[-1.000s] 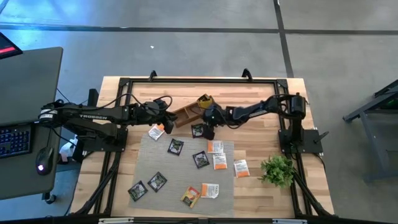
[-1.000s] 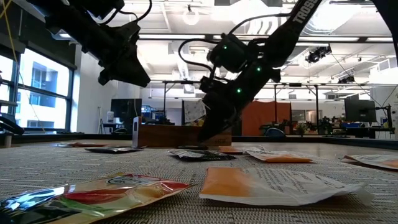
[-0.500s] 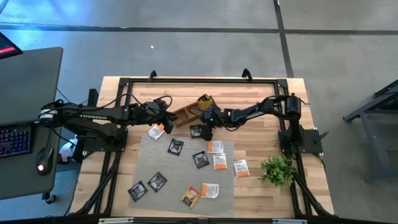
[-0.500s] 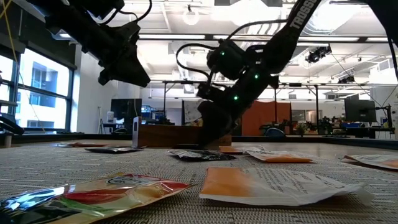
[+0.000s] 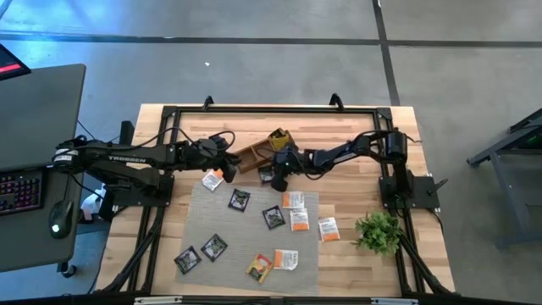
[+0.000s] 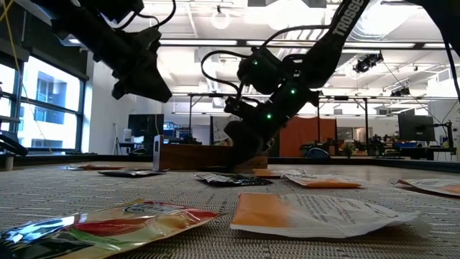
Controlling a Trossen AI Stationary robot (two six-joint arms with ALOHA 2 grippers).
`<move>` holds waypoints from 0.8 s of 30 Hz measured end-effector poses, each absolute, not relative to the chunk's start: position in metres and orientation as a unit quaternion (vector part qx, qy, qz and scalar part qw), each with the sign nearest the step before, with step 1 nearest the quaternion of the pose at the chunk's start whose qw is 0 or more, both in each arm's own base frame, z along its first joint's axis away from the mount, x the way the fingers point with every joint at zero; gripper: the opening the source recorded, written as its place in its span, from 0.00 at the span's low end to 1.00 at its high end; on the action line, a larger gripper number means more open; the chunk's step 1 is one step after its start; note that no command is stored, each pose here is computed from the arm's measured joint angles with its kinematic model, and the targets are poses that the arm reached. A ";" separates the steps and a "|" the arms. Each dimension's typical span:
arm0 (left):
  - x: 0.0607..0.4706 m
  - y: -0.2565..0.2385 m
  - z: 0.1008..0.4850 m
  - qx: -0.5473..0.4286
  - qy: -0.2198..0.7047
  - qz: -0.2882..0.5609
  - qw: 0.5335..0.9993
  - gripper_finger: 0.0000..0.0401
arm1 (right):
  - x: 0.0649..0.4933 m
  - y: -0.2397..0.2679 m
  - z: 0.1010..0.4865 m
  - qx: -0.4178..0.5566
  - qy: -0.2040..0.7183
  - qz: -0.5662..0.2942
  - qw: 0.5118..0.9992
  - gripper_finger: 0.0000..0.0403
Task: Pick & Place Tea
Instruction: Put the violet tea bag into the middle section of the wooden organizer
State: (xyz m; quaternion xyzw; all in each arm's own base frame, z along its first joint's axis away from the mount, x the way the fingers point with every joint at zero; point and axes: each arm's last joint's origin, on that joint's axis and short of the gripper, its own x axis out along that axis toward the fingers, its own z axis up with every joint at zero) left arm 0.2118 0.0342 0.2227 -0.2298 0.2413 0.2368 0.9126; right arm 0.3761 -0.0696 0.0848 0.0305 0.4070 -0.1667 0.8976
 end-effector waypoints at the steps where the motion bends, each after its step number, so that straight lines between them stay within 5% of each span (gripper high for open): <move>1: 0.212 0.034 0.223 -0.230 0.242 0.237 0.912 0.22 | 0.376 -0.069 0.085 0.029 0.407 -0.161 0.898 0.02; 18: 0.212 0.034 0.222 -0.229 0.244 0.237 0.912 0.22 | 0.368 -0.057 0.158 0.031 0.339 -0.078 0.937 0.01; 24: 0.212 0.034 0.222 -0.229 0.243 0.237 0.912 0.22 | 0.372 -0.068 0.175 -0.064 0.284 -0.128 0.948 0.01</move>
